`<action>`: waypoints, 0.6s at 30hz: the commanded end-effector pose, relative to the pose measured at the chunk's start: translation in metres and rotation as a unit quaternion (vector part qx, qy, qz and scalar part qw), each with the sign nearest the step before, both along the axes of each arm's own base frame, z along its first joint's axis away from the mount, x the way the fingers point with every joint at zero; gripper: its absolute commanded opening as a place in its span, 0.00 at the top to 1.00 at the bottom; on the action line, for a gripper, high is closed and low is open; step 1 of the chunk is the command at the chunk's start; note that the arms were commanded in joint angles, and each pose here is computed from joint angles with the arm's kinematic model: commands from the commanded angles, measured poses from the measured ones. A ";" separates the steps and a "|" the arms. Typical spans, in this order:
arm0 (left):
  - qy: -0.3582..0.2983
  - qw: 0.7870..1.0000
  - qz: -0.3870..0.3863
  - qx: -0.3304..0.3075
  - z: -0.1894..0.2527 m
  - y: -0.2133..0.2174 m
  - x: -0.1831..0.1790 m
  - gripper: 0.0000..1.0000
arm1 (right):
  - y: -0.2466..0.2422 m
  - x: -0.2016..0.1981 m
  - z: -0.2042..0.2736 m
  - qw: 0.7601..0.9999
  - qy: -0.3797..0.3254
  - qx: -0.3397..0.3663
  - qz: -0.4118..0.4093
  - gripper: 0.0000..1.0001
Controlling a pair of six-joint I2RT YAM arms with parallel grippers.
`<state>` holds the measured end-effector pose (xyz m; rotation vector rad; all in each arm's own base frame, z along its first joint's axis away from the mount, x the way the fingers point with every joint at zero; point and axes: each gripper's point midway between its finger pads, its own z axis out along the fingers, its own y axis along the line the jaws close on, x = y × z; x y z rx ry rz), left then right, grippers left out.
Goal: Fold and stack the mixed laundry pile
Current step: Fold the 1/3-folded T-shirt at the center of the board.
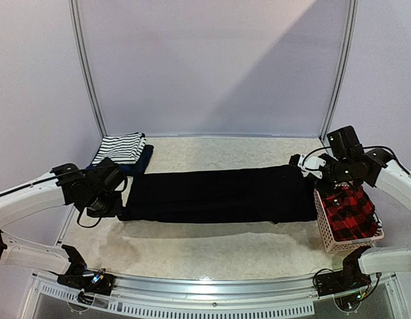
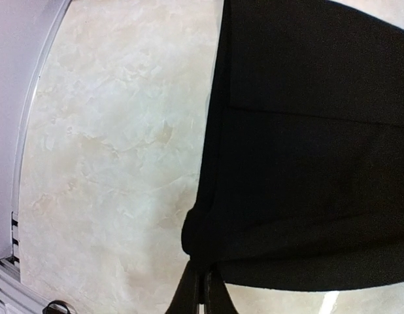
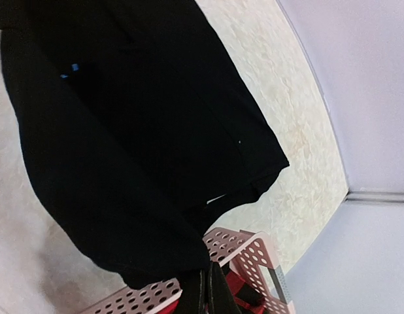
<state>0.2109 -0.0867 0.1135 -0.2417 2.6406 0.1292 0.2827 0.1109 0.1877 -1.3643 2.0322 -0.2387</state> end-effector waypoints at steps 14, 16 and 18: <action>0.057 0.996 -0.029 0.067 -0.023 0.001 0.064 1.00 | -0.007 0.078 -0.014 0.990 0.009 0.094 -0.103 1.00; 0.059 0.995 -0.032 0.072 -0.026 0.001 0.071 1.00 | -0.012 0.085 -0.018 0.989 0.011 0.096 -0.116 1.00; 0.062 0.995 -0.032 0.074 -0.030 0.001 0.078 1.00 | -0.015 0.091 -0.020 0.987 0.013 0.098 -0.128 1.00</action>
